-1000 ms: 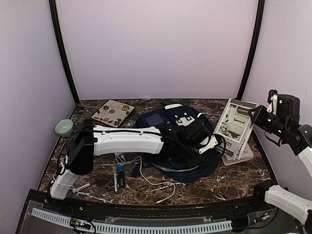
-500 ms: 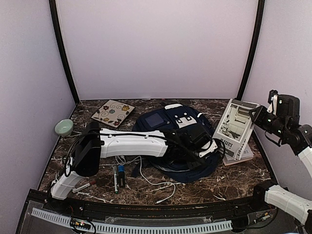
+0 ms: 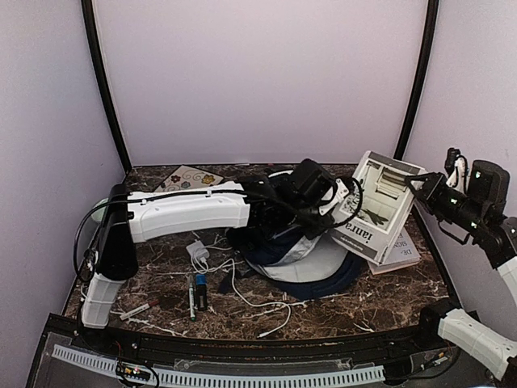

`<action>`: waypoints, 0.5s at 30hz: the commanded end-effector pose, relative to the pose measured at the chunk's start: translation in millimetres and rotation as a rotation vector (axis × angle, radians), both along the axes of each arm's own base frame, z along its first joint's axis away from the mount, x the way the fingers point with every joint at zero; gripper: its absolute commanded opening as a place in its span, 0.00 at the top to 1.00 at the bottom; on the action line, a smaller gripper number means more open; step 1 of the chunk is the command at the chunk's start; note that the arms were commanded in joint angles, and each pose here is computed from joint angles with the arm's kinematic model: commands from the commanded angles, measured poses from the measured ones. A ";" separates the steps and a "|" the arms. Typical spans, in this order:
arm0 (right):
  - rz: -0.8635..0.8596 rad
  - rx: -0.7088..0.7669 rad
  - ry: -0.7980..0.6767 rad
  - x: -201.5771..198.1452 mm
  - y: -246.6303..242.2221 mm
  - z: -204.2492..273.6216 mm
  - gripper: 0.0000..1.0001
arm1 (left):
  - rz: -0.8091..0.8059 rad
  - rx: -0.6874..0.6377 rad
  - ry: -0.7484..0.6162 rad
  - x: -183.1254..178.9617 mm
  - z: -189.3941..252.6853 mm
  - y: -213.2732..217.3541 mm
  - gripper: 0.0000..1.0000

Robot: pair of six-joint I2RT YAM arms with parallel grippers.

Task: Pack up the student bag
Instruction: Open the largest pocket of the student bag, then place the book in the largest pocket of the bag.

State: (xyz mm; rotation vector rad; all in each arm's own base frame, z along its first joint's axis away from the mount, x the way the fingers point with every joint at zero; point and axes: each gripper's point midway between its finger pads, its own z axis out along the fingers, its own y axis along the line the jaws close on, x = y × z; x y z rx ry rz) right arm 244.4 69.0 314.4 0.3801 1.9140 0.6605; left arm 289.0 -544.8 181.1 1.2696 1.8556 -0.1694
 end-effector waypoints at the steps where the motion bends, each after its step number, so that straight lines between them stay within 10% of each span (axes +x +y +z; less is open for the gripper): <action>1: 0.223 0.390 -0.056 -3.0 52.5 4.0 1.00 | 0.207 -0.232 -0.217 56.2 137.6 48.5 1.00; 15: 0.055 0.479 0.022 23.7 50.7 -62.7 1.00 | 0.239 -0.456 -0.296 64.4 241.5 78.1 1.00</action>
